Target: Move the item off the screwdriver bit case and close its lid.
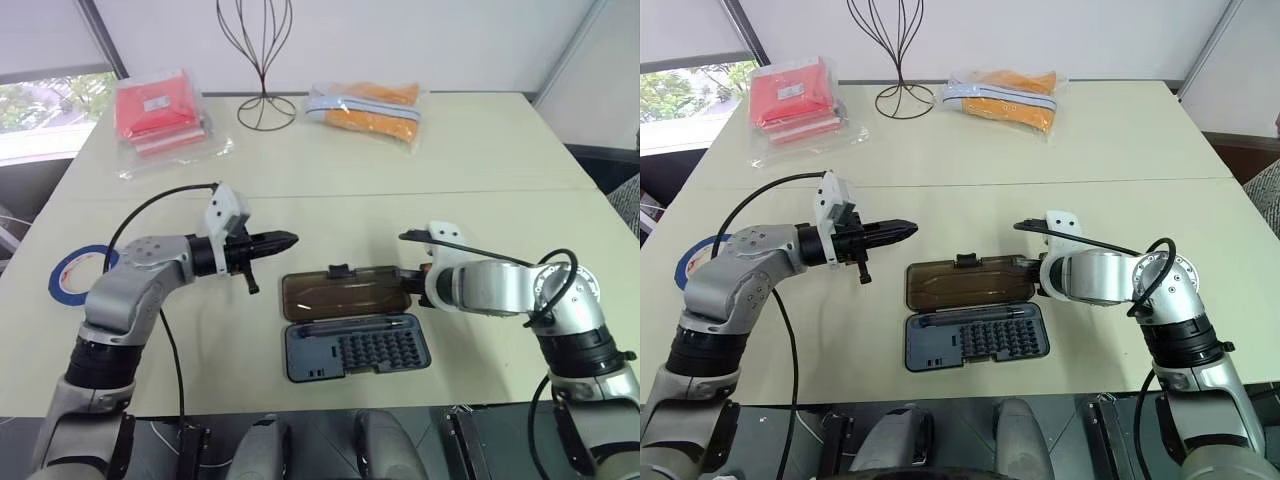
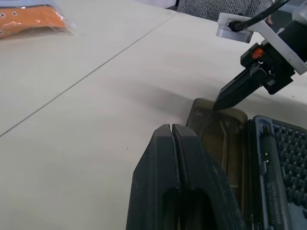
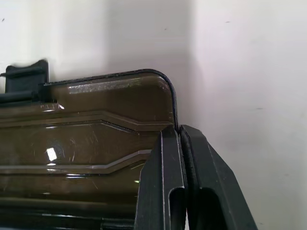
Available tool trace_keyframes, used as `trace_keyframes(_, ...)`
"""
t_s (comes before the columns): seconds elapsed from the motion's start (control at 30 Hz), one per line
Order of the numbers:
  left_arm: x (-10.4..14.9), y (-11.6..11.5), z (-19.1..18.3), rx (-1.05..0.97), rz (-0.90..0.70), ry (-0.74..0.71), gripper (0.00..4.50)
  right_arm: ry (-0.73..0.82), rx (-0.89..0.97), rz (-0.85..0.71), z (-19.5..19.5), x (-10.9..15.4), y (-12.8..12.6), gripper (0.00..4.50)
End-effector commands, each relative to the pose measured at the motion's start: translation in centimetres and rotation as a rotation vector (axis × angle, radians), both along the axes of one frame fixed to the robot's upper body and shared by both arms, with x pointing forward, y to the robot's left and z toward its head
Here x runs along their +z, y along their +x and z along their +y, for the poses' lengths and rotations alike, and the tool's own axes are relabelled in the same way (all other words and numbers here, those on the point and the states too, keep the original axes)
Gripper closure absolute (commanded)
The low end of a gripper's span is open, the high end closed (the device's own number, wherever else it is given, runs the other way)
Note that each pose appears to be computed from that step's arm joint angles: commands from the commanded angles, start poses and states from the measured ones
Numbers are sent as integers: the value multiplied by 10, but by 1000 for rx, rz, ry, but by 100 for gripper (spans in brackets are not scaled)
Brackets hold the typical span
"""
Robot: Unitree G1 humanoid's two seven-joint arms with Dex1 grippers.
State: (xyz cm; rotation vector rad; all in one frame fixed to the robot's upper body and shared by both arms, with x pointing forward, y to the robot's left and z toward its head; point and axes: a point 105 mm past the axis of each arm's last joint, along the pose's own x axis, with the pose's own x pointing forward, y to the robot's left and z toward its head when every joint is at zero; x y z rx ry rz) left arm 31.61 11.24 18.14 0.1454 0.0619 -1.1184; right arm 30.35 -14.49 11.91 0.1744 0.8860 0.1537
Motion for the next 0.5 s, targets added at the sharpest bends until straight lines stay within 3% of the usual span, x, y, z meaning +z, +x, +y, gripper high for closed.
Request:
trace_keyframes(0.03,9,0,-2,-13,-45,-4,450,29,42,-33,7,11,1,360)
trace_keyframes(0.27,10,-1,-3,-23,-45,-6,450,17,37,-44,5,15,3,4)
trace_keyframes(0.5,10,-19,-1,-110,31,-20,450,-12,94,-185,2,45,13,4)
